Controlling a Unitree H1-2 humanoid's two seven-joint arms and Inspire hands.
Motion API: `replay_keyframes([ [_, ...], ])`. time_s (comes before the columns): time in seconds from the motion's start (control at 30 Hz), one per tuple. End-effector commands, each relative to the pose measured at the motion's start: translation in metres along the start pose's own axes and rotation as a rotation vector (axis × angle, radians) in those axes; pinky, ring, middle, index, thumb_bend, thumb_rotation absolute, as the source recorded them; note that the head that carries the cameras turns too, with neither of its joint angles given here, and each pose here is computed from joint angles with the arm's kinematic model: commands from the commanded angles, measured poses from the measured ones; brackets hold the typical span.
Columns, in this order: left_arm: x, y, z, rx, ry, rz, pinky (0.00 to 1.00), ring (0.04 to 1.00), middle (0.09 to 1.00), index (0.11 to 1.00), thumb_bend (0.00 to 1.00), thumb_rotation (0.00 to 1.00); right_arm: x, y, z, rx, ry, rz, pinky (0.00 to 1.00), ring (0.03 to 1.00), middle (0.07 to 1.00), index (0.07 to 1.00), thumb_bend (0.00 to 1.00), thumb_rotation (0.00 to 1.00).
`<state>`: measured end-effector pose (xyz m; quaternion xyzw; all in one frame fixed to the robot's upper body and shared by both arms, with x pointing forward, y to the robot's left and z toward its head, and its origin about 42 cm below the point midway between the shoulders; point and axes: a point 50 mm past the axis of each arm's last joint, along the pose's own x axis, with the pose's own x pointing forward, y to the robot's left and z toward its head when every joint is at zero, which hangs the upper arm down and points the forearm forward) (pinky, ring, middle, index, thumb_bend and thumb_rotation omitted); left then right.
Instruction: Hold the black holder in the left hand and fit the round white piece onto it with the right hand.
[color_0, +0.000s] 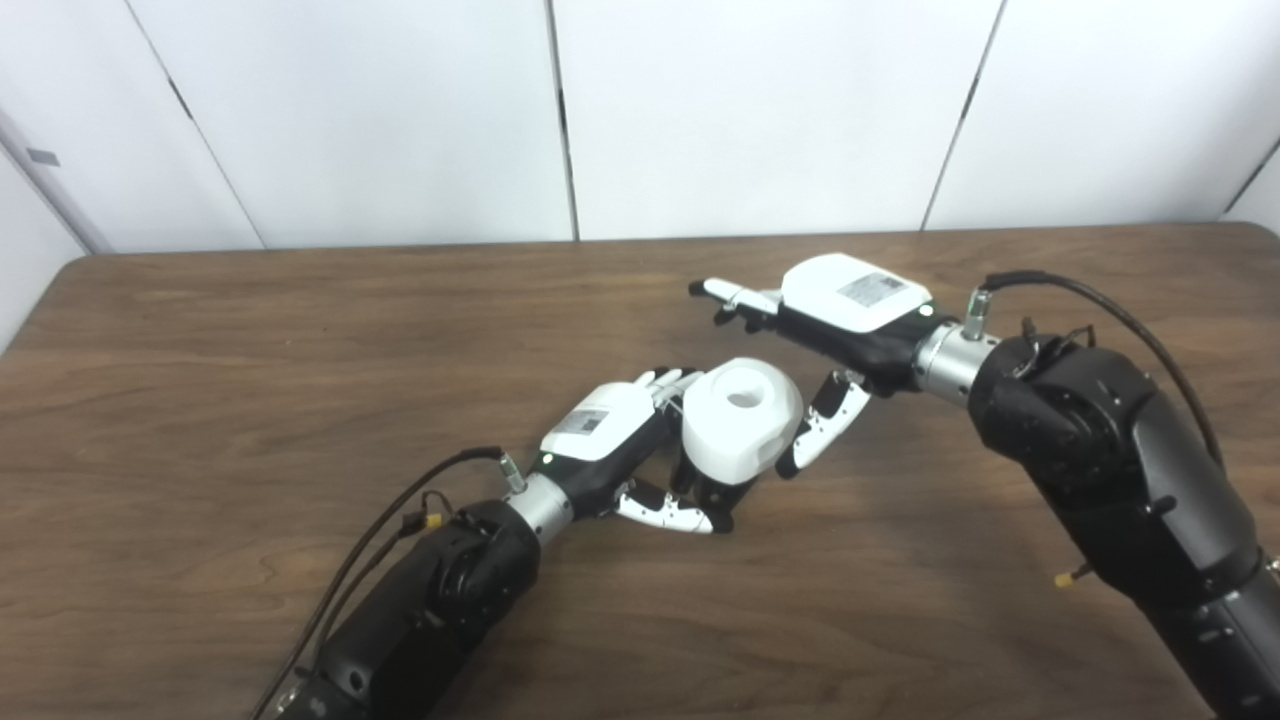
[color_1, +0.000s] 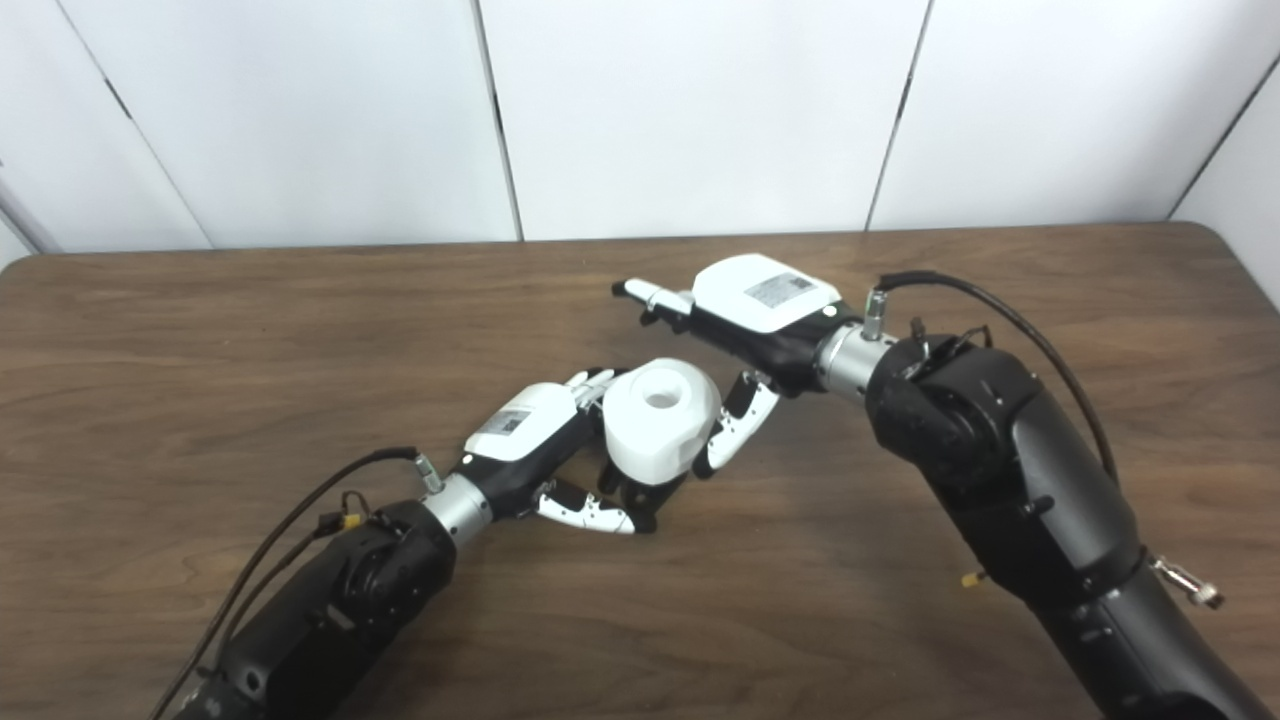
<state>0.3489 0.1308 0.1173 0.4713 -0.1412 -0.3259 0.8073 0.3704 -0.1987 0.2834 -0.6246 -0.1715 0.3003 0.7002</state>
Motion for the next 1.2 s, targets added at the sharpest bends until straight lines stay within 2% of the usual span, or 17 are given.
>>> replay_keyframes([
  [0.0,-0.012,-0.036,-0.015,-0.007,0.074,-0.163,0.97,0.995,0.975,0.484,0.52,0.06,-0.002,-0.03,0.001,-0.047,-0.029,-0.112,0.71,0.821,0.899,1.0,0.98,0.33],
  [0.13,-0.013,-0.036,-0.016,-0.003,0.068,-0.159,0.97,0.996,0.974,0.484,0.52,0.06,-0.006,-0.041,-0.003,-0.057,-0.019,-0.14,0.7,0.832,0.917,1.0,0.96,0.37],
  [0.2,-0.014,-0.036,-0.017,-0.002,0.069,-0.158,0.97,0.993,0.973,0.484,0.52,0.06,-0.009,-0.047,-0.004,-0.053,-0.014,-0.15,0.67,0.827,0.914,1.0,0.98,0.35],
  [0.33,-0.014,-0.035,-0.017,0.001,0.075,-0.157,0.97,0.989,0.969,0.484,0.52,0.06,-0.017,-0.059,-0.008,-0.096,0.037,-0.116,0.64,0.822,0.916,1.0,0.98,0.31],
  [0.5,-0.015,-0.034,-0.018,0.002,0.08,-0.161,0.97,0.989,0.97,0.485,0.52,0.06,-0.032,-0.071,-0.018,-0.12,0.128,-0.095,0.63,0.827,0.909,1.0,0.92,0.1],
  [0.57,-0.015,-0.033,-0.018,-0.003,0.078,-0.161,0.97,0.988,0.969,0.485,0.52,0.06,-0.036,-0.074,-0.023,-0.117,0.167,-0.116,0.63,0.825,0.897,0.991,0.9,0.06],
  [0.63,-0.015,-0.033,-0.019,-0.002,0.074,-0.157,0.97,0.982,0.968,0.485,0.52,0.06,-0.041,-0.077,-0.032,-0.122,0.208,-0.161,0.59,0.797,0.862,0.922,0.85,0.01],
  [0.73,-0.016,-0.033,-0.019,0.006,0.072,-0.152,0.95,0.974,0.964,0.485,0.52,0.06,-0.045,-0.078,-0.043,-0.098,0.265,-0.24,0.53,0.735,0.816,0.816,0.78,0.0],
  [0.8,-0.016,-0.033,-0.019,0.006,0.074,-0.152,0.95,0.975,0.963,0.485,0.52,0.06,-0.047,-0.075,-0.051,-0.047,0.3,-0.324,0.51,0.704,0.787,0.77,0.75,0.0],
  [0.93,-0.018,-0.031,-0.02,0.009,0.079,-0.152,0.94,0.974,0.957,0.486,0.52,0.06,-0.049,-0.057,-0.062,0.061,0.335,-0.509,0.49,0.634,0.709,0.702,0.73,0.0],
  [1.03,-0.02,-0.028,-0.022,0.026,0.104,-0.143,0.91,0.956,0.937,0.492,0.52,0.07,-0.05,-0.041,-0.067,0.126,0.353,-0.598,0.51,0.623,0.686,0.685,0.71,0.0],
  [1.07,-0.021,-0.027,-0.023,0.039,0.117,-0.142,0.88,0.945,0.93,0.58,0.72,0.11,-0.05,-0.036,-0.068,0.145,0.357,-0.615,0.52,0.624,0.686,0.686,0.7,0.0],
  [1.1,-0.022,-0.027,-0.023,0.048,0.126,-0.141,0.86,0.938,0.929,0.639,0.82,0.13,-0.05,-0.032,-0.069,0.157,0.36,-0.624,0.52,0.625,0.685,0.688,0.69,0.0],
  [1.13,-0.023,-0.025,-0.025,0.06,0.14,-0.138,0.84,0.934,0.929,0.676,0.88,0.15,-0.05,-0.027,-0.069,0.176,0.364,-0.633,0.52,0.626,0.684,0.689,0.69,0.0],
  [1.17,-0.024,-0.024,-0.026,0.07,0.161,-0.131,0.84,0.932,0.931,0.71,0.9,0.16,-0.049,-0.023,-0.068,0.195,0.366,-0.64,0.52,0.627,0.684,0.692,0.68,0.0],
])
